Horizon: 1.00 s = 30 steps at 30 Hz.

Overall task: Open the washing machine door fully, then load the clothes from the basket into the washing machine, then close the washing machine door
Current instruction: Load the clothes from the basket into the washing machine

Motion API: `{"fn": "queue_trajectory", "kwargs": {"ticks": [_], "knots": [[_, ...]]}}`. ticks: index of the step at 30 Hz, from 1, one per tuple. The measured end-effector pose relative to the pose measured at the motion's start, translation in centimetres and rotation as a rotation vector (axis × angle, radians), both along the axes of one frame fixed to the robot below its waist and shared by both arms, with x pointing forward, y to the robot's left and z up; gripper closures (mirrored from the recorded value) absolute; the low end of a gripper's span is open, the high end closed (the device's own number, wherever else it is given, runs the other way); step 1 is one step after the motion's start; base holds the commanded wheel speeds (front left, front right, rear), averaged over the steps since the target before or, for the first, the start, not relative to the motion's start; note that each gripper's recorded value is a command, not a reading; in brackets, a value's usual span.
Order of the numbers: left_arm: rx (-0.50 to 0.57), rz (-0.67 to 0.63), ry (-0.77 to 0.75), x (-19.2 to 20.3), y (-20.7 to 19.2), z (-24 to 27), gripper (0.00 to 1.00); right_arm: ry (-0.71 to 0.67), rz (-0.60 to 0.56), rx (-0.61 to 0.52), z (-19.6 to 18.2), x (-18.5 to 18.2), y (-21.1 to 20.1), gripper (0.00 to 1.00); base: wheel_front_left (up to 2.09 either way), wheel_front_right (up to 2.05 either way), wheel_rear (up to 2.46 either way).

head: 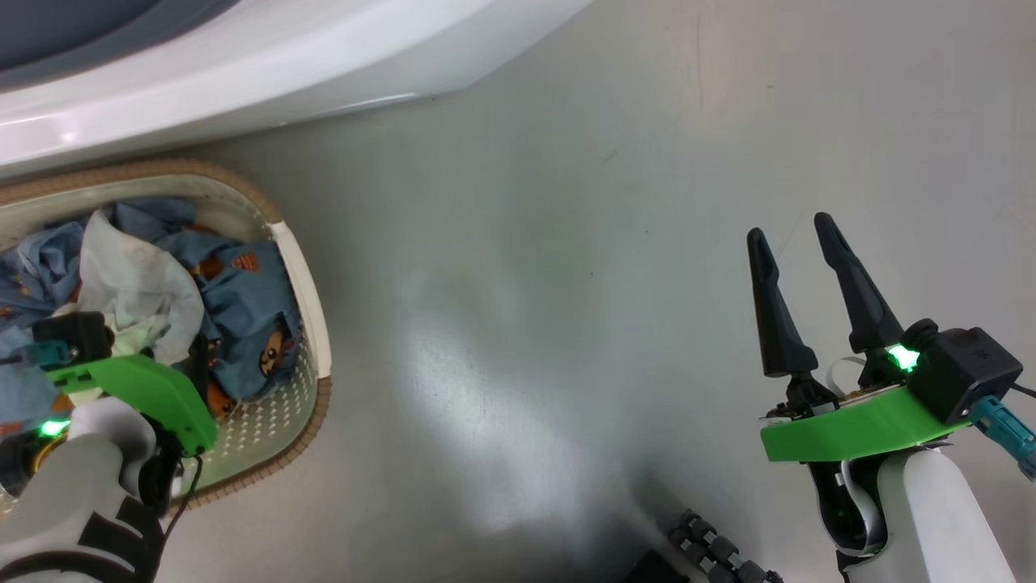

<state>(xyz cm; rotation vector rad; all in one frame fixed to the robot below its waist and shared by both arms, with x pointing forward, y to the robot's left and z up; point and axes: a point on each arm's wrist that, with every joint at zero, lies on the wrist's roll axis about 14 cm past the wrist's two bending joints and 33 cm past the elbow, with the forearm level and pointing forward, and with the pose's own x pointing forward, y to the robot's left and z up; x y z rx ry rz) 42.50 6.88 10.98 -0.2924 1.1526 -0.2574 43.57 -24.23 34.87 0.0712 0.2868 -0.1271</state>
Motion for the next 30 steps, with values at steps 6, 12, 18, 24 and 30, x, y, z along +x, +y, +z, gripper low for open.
{"fn": "queue_trajectory", "kwargs": {"ticks": [6,12,18,24,30], "knots": [[0.006,-0.029,-0.002,0.4,-0.4,-0.5,0.0,0.01,-0.001,-0.006,-0.4,-0.1,-0.2,0.0,0.0,0.0,0.0],[0.016,-0.046,0.002,0.7,-0.4,-0.9,0.0,0.02,0.002,-0.007,-0.8,-0.1,-0.1,0.0,0.0,0.0,0.0],[0.02,-0.059,0.007,0.9,-0.6,-1.6,0.0,0.03,0.0,-0.01,-1.2,-0.1,-0.3,0.0,0.0,0.0,0.0],[0.02,-0.066,0.015,1.0,-0.9,-2.3,0.0,0.044,-0.002,-0.014,-1.7,-0.2,-0.4,0.0,0.0,0.0,0.0],[0.018,-0.071,0.018,1.0,-1.1,-3.1,0.0,0.057,-0.002,-0.015,-2.4,-0.2,-0.4,0.0,0.0,0.0,0.0]]}}
